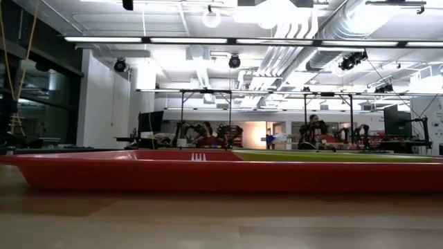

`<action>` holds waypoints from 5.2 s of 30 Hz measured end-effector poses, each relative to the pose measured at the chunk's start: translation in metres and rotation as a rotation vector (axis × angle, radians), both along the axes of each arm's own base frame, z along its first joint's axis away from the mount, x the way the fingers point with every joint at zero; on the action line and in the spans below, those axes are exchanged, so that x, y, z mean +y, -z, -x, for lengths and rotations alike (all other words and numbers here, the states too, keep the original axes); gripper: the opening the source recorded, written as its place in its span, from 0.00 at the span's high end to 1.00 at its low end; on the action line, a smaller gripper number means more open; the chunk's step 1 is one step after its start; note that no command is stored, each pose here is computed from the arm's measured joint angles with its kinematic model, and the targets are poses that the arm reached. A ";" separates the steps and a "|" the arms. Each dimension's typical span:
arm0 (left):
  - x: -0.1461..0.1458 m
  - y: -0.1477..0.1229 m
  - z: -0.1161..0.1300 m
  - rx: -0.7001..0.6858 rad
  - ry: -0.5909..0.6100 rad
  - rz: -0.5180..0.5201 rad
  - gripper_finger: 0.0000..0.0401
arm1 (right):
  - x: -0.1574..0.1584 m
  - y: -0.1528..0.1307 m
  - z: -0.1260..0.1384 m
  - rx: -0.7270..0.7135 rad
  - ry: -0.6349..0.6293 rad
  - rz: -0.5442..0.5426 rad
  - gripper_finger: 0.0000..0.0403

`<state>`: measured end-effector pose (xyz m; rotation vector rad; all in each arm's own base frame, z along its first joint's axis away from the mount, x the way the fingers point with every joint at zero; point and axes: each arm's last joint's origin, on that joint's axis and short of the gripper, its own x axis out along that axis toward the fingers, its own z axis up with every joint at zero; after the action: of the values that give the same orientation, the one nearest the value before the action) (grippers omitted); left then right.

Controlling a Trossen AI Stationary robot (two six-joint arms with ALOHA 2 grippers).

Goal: Pick and place plate/cup/fork/spoon on tray
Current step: Put the black spoon on the red serving tray to the left of the orange fork, then put the green cup on the red serving tray to the top of the black spoon

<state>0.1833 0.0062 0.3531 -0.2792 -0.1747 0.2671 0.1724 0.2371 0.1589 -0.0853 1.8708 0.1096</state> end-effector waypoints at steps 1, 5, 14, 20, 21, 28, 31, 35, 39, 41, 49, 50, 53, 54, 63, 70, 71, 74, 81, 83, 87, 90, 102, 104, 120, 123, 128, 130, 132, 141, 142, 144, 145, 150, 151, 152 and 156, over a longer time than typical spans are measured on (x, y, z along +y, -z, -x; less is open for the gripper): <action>0.000 0.000 0.000 0.000 0.000 0.000 0.67 | -0.002 0.003 0.001 0.003 -0.013 0.001 0.45; 0.000 0.000 0.000 -0.008 0.004 0.028 0.67 | -0.006 0.015 0.004 -0.023 -0.057 0.000 0.45; 0.000 0.000 0.000 -0.015 0.007 0.050 0.67 | -0.006 0.023 0.003 -0.085 -0.118 -0.031 0.45; 0.000 0.000 0.000 -0.015 0.007 0.050 0.67 | -0.006 0.028 0.010 -0.085 -0.134 -0.034 0.56; 0.000 0.000 0.000 -0.015 0.007 0.050 0.67 | -0.006 0.028 0.011 -0.088 -0.139 -0.032 0.60; 0.000 0.000 0.000 -0.014 0.007 0.050 0.67 | -0.004 0.029 0.012 -0.090 -0.143 -0.047 0.97; 0.000 0.000 0.000 -0.014 0.007 0.050 0.67 | -0.004 0.029 0.012 -0.084 -0.139 -0.050 0.96; 0.000 0.000 0.000 -0.013 0.007 0.050 0.67 | -0.001 0.025 0.010 -0.082 -0.139 -0.049 0.99; 0.000 0.000 0.000 -0.014 0.007 0.050 0.67 | 0.003 0.017 0.007 -0.101 -0.127 -0.063 0.99; 0.000 0.000 0.000 -0.014 0.007 0.050 0.67 | 0.003 0.009 0.007 -0.117 -0.090 -0.074 0.99; 0.000 0.000 0.000 -0.013 0.007 0.050 0.67 | -0.008 -0.026 0.013 -0.175 0.051 -0.117 1.00; 0.000 0.000 0.000 -0.014 0.007 0.050 0.67 | -0.010 -0.032 0.013 -0.188 0.073 -0.133 1.00; 0.000 0.000 0.000 -0.014 0.007 0.050 0.67 | -0.020 -0.051 0.011 -0.236 0.114 -0.187 1.00; 0.000 0.000 0.000 -0.014 0.007 0.051 0.67 | -0.024 -0.057 0.008 -0.266 0.131 -0.203 1.00; 0.000 0.000 0.000 -0.029 0.014 0.100 0.67 | -0.076 -0.113 -0.057 -0.650 0.210 -0.144 1.00; 0.000 -0.008 0.001 -0.109 0.035 0.097 0.67 | -0.111 -0.132 -0.142 -0.768 -0.052 0.007 1.00; -0.001 -0.010 0.002 -0.136 0.048 0.095 0.67 | -0.115 -0.132 -0.155 -0.772 -0.101 0.021 1.00; -0.002 -0.019 0.004 -0.231 0.088 0.086 0.67 | -0.125 -0.130 -0.193 -0.775 -0.280 0.068 1.00; -0.003 -0.037 0.013 -0.433 0.138 0.066 0.67 | -0.135 -0.115 -0.270 -0.758 -0.770 0.175 1.00; -0.003 -0.040 0.015 -0.465 0.144 0.062 0.67 | -0.134 -0.107 -0.288 -0.745 -0.896 0.190 1.00; -0.003 -0.042 0.016 -0.492 0.146 0.062 0.67 | -0.130 -0.086 -0.313 -0.683 -1.162 0.218 1.00; -0.003 -0.043 0.017 -0.508 0.154 0.079 0.67 | -0.128 -0.068 -0.327 -0.633 -1.292 0.251 1.00; -0.001 -0.043 0.017 -0.524 0.077 0.144 0.67 | -0.138 -0.030 -0.338 -0.526 -1.518 0.182 1.00; 0.000 -0.043 0.018 -0.533 0.067 0.147 0.67 | -0.144 -0.030 -0.339 -0.532 -1.533 0.161 1.00; 0.000 -0.044 0.018 -0.544 0.057 0.150 0.67 | -0.159 -0.005 -0.346 -0.519 -1.518 0.091 1.00; 0.000 -0.044 0.018 -0.544 0.057 0.149 0.67 | -0.159 -0.003 -0.345 -0.506 -1.507 0.081 1.00; 0.000 -0.044 0.018 -0.544 0.057 0.149 0.67 | -0.159 -0.004 -0.345 -0.521 -1.464 0.083 1.00; 0.000 -0.044 0.018 -0.544 0.059 0.149 0.67 | -0.159 -0.004 -0.346 -0.536 -1.441 0.072 1.00; 0.000 -0.044 0.018 -0.544 0.059 0.149 0.67 | -0.158 -0.004 -0.346 -0.545 -1.438 0.059 1.00; 0.000 -0.044 0.018 -0.543 0.062 0.147 0.67 | -0.161 -0.004 -0.346 -0.545 -1.427 0.061 0.93; 0.000 -0.044 0.018 -0.543 0.063 0.147 0.67 | -0.161 -0.004 -0.346 -0.544 -1.420 0.065 0.92; 0.000 -0.044 0.018 -0.543 0.063 0.147 0.67 | -0.164 -0.004 -0.347 -0.553 -1.389 0.073 0.90; 0.000 -0.044 0.018 -0.543 0.064 0.147 0.67 | -0.165 -0.004 -0.348 -0.559 -1.374 0.077 0.89; 0.000 -0.044 0.018 -0.543 0.064 0.146 0.67 | -0.167 -0.005 -0.349 -0.573 -1.344 0.090 0.82; 0.000 -0.044 0.018 -0.543 0.064 0.146 0.67 | -0.167 -0.005 -0.350 -0.575 -1.344 0.093 0.81; 0.000 -0.044 0.018 -0.543 0.064 0.146 0.67 | -0.167 -0.005 -0.350 -0.581 -1.341 0.097 0.80; 0.000 -0.044 0.018 -0.543 0.064 0.146 0.67 | -0.166 -0.011 -0.351 -0.596 -1.299 0.153 0.75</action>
<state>0.1650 0.0061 0.3970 -0.4984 -0.6832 0.1352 0.5236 0.0710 0.1700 -1.2807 0.9721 0.7337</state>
